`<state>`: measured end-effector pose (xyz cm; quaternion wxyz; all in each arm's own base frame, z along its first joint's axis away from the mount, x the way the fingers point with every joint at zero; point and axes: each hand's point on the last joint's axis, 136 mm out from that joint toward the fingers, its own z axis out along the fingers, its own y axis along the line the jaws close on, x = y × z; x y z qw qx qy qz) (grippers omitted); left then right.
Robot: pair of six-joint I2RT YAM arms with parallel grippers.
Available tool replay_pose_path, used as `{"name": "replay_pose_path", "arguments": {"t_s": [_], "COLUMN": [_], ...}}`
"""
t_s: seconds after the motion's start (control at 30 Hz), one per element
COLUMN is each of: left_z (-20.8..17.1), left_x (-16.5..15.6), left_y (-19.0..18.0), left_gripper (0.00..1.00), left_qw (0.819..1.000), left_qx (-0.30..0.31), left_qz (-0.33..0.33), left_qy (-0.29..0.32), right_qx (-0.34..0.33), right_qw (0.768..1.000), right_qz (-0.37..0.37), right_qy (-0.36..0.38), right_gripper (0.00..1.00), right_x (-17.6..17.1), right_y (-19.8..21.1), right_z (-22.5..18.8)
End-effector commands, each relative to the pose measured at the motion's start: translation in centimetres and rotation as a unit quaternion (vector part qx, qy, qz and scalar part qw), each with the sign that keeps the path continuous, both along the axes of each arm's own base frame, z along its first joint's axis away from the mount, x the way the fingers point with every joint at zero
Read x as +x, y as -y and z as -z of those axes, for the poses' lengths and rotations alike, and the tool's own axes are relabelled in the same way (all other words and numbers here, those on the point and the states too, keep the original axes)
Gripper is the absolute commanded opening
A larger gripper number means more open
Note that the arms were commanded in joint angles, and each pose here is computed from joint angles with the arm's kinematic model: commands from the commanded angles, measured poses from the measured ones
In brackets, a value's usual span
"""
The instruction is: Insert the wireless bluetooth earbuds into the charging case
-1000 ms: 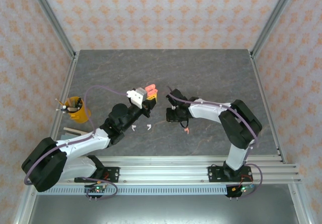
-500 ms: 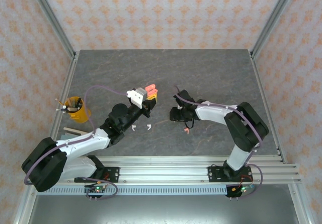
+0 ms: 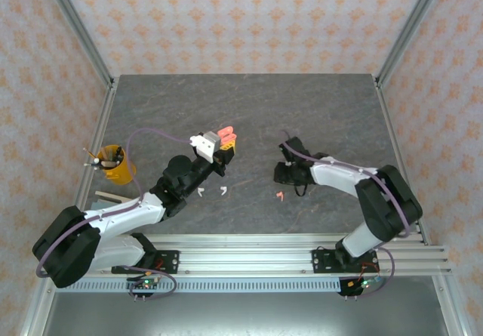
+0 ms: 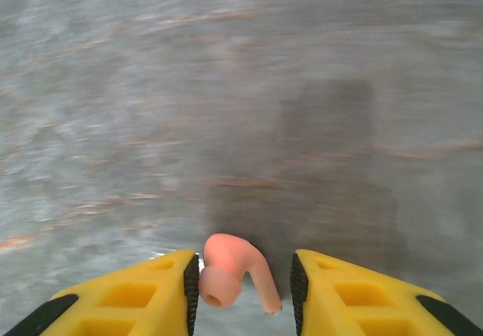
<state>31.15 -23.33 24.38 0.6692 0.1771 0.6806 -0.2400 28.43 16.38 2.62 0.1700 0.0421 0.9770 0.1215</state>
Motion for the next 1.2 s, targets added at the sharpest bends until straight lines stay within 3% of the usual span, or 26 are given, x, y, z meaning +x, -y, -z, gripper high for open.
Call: {"name": "replay_pose_path", "arguments": {"t_s": [0.0,0.47,0.77,1.17], "left_z": [-1.5,-1.8,-1.9,-1.8], "left_x": [0.2,0.3,0.6,0.7], "left_y": [-0.2,0.0,0.4,0.5], "left_gripper": [0.00,0.00,0.00,0.00], "left_qw": [1.000,1.000,1.000,1.000], "left_qx": [-0.014,-0.018,-0.020,-0.020], "left_qz": [0.001,0.002,0.005,0.005], "left_qy": [0.016,0.016,0.017,0.015], "right_qx": [-0.034,-0.004,0.098,0.098], "right_qw": [0.999,0.998,0.993,0.992], "right_qz": [0.036,0.058,0.048,0.054], "right_qy": [-0.009,0.001,-0.053,-0.065], "right_gripper": [0.39,0.44,0.42,0.40], "right_x": [-0.9,-1.1,-3.4,-1.8], "right_y": [3.8,5.5,2.5,1.7], "right_z": [-0.1,-2.5,-1.9,-0.3]}}
